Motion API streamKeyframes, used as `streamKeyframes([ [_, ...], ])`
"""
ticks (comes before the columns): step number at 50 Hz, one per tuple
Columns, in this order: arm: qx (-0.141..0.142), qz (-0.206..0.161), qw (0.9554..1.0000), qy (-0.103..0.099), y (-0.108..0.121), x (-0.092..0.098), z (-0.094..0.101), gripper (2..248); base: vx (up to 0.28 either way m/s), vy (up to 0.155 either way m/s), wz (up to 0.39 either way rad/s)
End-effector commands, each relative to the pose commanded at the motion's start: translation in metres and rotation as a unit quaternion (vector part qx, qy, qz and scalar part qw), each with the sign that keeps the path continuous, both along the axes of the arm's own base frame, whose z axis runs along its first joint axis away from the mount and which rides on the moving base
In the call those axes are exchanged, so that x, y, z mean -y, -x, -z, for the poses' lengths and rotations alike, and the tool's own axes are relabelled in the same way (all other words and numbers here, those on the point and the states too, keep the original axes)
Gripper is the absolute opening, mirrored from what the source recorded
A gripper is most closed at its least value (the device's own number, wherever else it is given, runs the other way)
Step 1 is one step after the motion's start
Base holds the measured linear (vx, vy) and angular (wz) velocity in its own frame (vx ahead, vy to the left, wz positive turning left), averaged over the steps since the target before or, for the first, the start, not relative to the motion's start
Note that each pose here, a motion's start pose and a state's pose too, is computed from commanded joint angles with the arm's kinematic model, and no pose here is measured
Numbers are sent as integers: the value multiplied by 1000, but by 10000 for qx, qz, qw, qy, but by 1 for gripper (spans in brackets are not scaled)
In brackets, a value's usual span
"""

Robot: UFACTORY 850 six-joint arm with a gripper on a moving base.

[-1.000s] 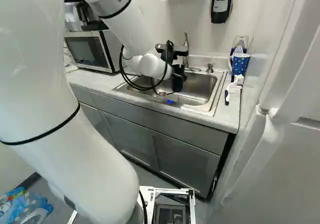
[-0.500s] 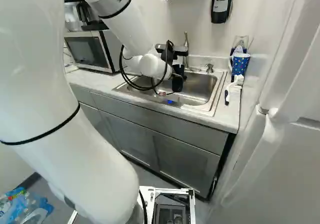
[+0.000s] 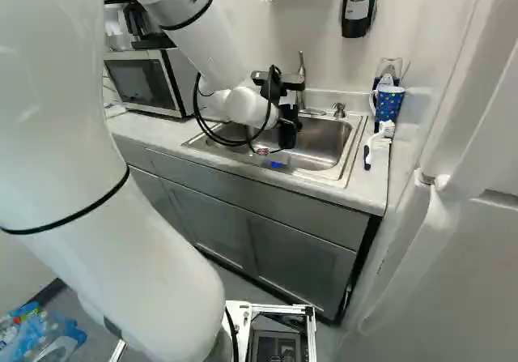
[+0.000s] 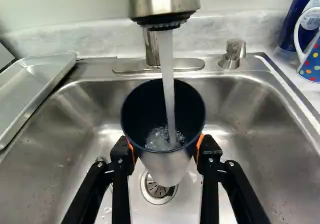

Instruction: Rinse the cup and place it in the tray

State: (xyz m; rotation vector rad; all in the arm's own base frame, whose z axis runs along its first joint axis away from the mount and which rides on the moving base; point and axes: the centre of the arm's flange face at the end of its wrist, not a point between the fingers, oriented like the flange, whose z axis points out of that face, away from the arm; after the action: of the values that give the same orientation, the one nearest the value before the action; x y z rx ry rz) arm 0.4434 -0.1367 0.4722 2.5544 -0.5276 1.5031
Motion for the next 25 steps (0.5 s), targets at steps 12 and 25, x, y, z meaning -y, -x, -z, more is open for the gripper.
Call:
streamKeyframes([
  [12,0,0,10000,0,0,0,0,126,0,0,0],
  [25,0,0,10000,0,0,0,0,126,0,0,0],
])
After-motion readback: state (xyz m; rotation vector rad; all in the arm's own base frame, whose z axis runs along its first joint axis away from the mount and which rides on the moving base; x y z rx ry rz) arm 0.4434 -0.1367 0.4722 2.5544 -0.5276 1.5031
